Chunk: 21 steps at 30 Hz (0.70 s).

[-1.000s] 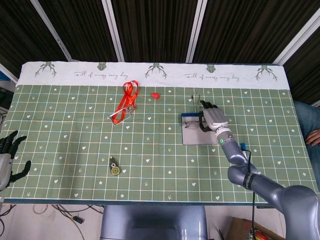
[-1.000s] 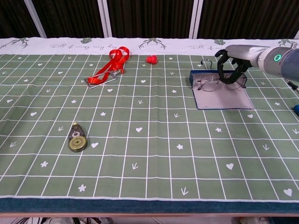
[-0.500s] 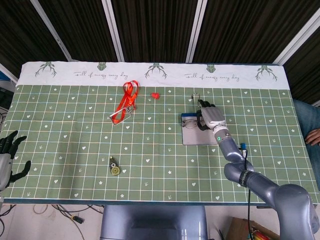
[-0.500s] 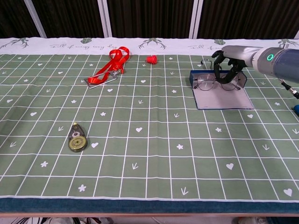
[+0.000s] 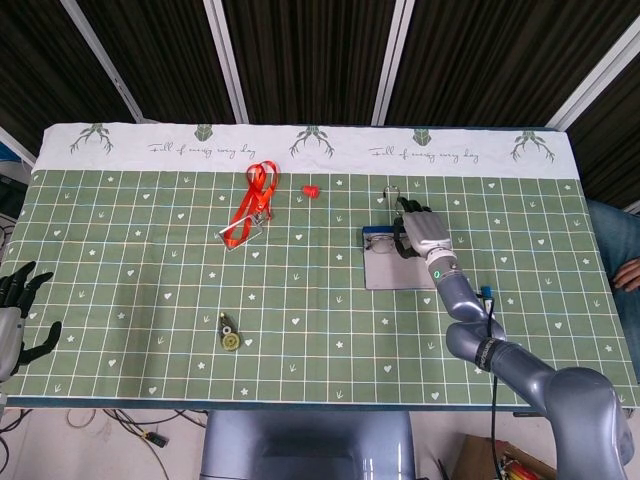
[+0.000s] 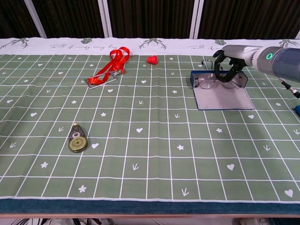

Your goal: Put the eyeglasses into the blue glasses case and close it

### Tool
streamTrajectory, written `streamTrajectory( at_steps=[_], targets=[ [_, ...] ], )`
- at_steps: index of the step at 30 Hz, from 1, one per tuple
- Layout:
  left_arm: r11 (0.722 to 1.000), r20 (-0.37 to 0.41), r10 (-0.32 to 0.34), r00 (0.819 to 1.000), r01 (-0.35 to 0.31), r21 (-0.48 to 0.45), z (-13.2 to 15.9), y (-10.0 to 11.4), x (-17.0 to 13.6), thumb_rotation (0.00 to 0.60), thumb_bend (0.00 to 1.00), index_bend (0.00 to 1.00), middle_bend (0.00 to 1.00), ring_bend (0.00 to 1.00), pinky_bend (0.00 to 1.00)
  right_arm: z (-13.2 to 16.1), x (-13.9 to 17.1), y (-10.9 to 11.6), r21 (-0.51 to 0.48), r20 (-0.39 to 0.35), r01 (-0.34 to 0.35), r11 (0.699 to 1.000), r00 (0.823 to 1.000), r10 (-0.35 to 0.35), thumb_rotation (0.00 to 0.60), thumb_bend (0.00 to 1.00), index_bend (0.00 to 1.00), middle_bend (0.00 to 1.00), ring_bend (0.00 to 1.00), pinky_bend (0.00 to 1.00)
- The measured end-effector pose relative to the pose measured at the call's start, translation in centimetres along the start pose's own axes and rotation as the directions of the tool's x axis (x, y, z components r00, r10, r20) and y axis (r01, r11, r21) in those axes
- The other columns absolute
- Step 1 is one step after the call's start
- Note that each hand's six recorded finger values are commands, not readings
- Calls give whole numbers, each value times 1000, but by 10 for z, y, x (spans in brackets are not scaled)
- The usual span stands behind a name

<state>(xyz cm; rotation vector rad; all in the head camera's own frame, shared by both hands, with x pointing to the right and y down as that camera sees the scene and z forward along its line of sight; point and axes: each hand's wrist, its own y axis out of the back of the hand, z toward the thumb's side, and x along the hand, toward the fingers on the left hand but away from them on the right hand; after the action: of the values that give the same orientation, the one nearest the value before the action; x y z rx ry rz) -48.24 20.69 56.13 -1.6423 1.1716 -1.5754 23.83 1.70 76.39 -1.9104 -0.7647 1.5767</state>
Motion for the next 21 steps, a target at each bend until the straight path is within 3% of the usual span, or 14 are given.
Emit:
streamTrajectory(
  at_steps=[13,21],
  targets=[
    [1000,-1,0,1000,0,4,0,0,0,600,401,139,0,0,0,1,5,1,16,-11,-13,1000,1000,13,600,517,215,1,30,159],
    [1000,0,1,1000,-1,3,0,0,0,600,401,139,0,0,0,4,9,8,4,-15,1,1000,1000,-1,600,517,182,0,28,159]
  ],
)
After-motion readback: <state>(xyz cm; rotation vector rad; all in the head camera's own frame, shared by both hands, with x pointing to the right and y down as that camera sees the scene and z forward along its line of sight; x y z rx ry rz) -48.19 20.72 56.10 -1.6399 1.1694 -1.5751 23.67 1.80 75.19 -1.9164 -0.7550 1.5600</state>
